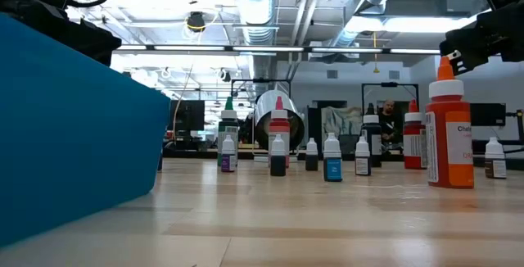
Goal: Pick & Place food coloring
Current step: Put the small black food coloring bottle into the blue bin
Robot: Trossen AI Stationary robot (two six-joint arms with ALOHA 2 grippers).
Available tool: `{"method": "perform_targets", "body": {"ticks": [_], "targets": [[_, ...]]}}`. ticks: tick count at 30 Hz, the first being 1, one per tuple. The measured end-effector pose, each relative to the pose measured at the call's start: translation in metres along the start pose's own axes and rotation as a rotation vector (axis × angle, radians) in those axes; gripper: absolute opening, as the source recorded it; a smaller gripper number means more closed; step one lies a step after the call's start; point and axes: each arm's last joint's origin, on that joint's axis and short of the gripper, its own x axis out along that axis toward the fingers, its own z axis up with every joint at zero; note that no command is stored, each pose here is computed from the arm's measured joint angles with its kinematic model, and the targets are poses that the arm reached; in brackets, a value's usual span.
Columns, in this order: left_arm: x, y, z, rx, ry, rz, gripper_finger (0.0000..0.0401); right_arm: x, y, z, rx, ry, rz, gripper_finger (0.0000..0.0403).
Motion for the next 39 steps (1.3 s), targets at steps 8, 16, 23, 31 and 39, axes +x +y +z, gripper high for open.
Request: {"method": "perform_targets", "body": {"ticks": [8,16,23,31,39], "targets": [[0.0,0.001,0.002,-0.017,-0.016,0.025,0.0123,0.0,0.0,0.0,0.0,0.0,0.0,0.0159],[0.0,0.001,0.002,-0.034,-0.017,0.025,0.0123,0.0,0.0,0.0,0.0,0.0,0.0,0.0159],[0.0,0.007,0.02,0.082,0.072,0.163,0.0123,0.0,0.0,0.0,0.0,0.0,0.0,0.0159],[0.024,0.014,0.057,0.105,0.374,0.255,0.0123,0.0,0.0,0.0,0.0,0.0,0.0,0.0159],[0.063,0.016,0.072,0.203,0.723,0.272,0.0123,0.0,0.0,0.0,0.0,0.0,0.0,0.0159]]}}
